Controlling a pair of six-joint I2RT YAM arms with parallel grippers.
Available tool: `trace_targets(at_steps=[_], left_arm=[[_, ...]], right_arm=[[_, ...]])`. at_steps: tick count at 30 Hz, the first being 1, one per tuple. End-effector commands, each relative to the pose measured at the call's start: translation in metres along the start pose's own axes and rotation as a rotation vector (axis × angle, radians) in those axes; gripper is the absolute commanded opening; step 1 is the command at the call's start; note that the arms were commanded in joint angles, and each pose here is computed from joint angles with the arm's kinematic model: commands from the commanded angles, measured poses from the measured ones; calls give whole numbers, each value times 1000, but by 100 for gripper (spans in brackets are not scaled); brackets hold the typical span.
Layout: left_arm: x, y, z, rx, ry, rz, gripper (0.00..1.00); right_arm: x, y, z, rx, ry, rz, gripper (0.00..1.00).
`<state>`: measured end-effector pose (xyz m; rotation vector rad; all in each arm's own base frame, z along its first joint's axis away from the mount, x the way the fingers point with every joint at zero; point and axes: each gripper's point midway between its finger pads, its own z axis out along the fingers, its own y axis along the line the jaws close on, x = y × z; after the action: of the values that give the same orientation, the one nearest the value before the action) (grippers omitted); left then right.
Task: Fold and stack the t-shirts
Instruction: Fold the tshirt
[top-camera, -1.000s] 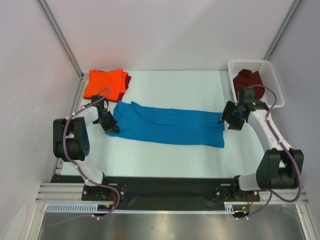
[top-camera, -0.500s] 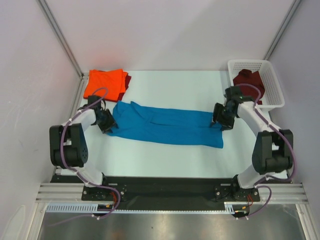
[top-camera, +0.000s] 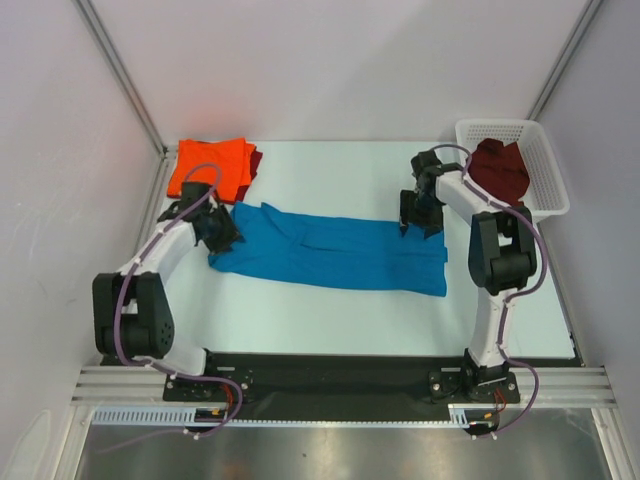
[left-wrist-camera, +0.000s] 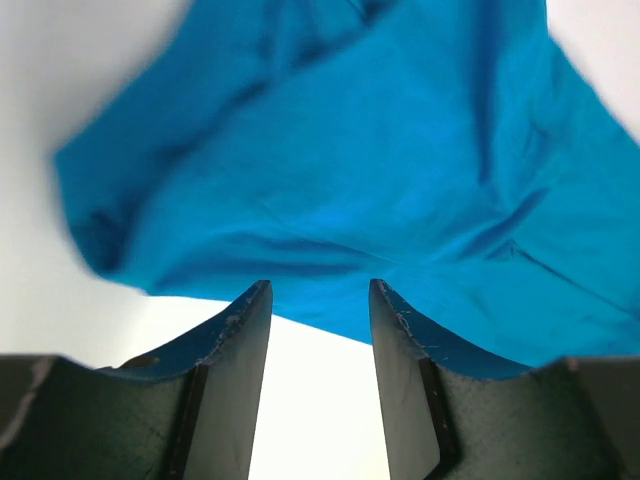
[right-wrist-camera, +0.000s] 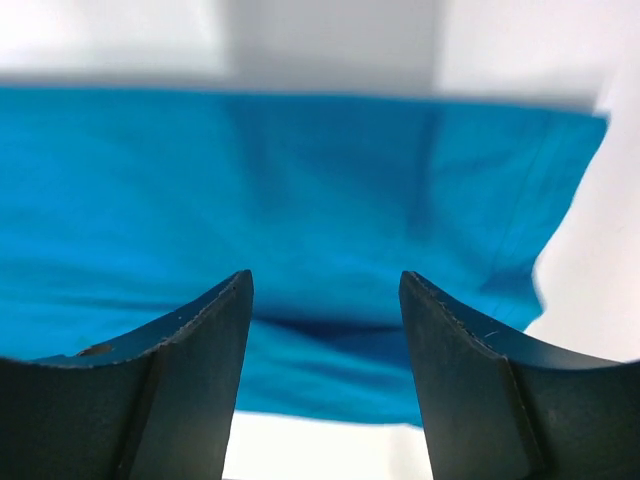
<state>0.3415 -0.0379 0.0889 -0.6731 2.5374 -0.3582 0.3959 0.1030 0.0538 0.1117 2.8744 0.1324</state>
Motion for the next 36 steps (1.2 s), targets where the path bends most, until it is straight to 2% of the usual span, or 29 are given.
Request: trace_targets(at_steps=[1, 5, 9, 14, 16, 22, 26, 30, 32, 33, 36], left_arm=[[12, -35, 11, 37, 24, 15, 49], [22, -40, 34, -15, 71, -17, 50], [33, -41, 57, -32, 140, -57, 50], [56, -23, 80, -94, 223, -56, 51], [73, -5, 79, -142, 251, -60, 52], [99, 15, 61, -149, 270, -50, 53], [98, 16, 42, -129, 229, -27, 53], [81, 8, 22, -93, 154, 13, 54], [58, -7, 8, -49, 75, 35, 54], [48, -14, 3, -27, 41, 54, 54], [11, -40, -18, 44, -80, 94, 55]], right_arm=[[-15, -12, 0, 95, -18, -68, 66], [-11, -13, 10, 102, 2, -67, 66], [15, -23, 25, 130, 56, -57, 66], [42, -36, 30, 159, 75, -26, 66], [58, -44, 33, 170, 101, -16, 66], [89, -54, 23, 181, 128, 37, 66], [100, -62, 13, 185, 127, 52, 67], [74, -54, -5, 181, 58, 19, 67], [55, -45, -17, 187, 7, 9, 67], [36, -27, -30, 166, -48, -12, 67], [14, 16, -52, 103, -123, -49, 69]])
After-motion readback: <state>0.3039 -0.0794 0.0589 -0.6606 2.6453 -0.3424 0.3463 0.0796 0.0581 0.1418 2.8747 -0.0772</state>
